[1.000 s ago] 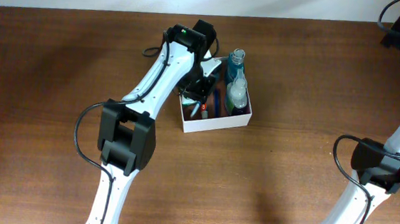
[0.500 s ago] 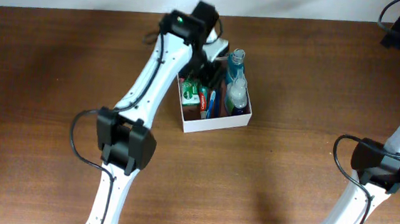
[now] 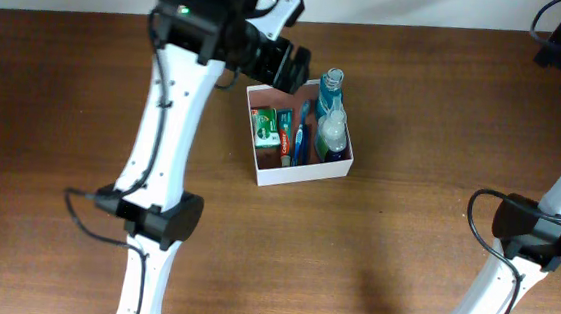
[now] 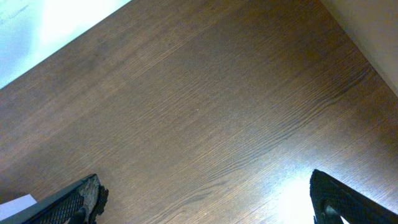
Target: Pack container
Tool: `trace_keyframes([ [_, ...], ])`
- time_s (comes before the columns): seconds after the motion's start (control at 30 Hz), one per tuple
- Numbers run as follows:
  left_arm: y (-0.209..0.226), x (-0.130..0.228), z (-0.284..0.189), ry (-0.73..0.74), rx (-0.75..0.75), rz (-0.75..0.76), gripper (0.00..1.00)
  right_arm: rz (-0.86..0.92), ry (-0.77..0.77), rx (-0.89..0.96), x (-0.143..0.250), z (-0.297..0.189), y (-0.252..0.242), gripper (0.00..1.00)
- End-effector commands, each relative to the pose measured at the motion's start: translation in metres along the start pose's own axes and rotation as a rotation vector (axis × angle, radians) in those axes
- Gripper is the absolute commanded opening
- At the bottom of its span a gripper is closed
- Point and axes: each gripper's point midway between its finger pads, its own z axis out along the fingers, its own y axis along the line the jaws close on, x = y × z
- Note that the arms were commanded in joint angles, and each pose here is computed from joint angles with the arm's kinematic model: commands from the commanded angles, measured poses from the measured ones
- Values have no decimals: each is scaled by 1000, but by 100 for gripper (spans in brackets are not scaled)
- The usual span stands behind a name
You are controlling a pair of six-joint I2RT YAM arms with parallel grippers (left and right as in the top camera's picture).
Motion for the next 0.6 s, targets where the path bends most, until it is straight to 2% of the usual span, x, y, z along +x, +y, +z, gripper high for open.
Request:
trace_keyframes([
  [0.0, -7, -6, -63, -127, -66, -5, 99, 5, 25, 5, 3, 9, -1, 98],
  [0.1, 2, -2, -87, -159, -151, -49, 99, 5, 25, 5, 3, 9, -1, 98],
  [0.3, -7, 13, -104, -140, -144, -49, 99, 5, 25, 5, 3, 9, -1, 98],
  [0.47, -4, 51, -102, -22, -174, -75, 99, 5, 25, 5, 3, 9, -1, 98],
  [0.57, 9, 81, -109, 34, -262, -168, 99, 5, 25, 5, 3, 9, -1, 98],
])
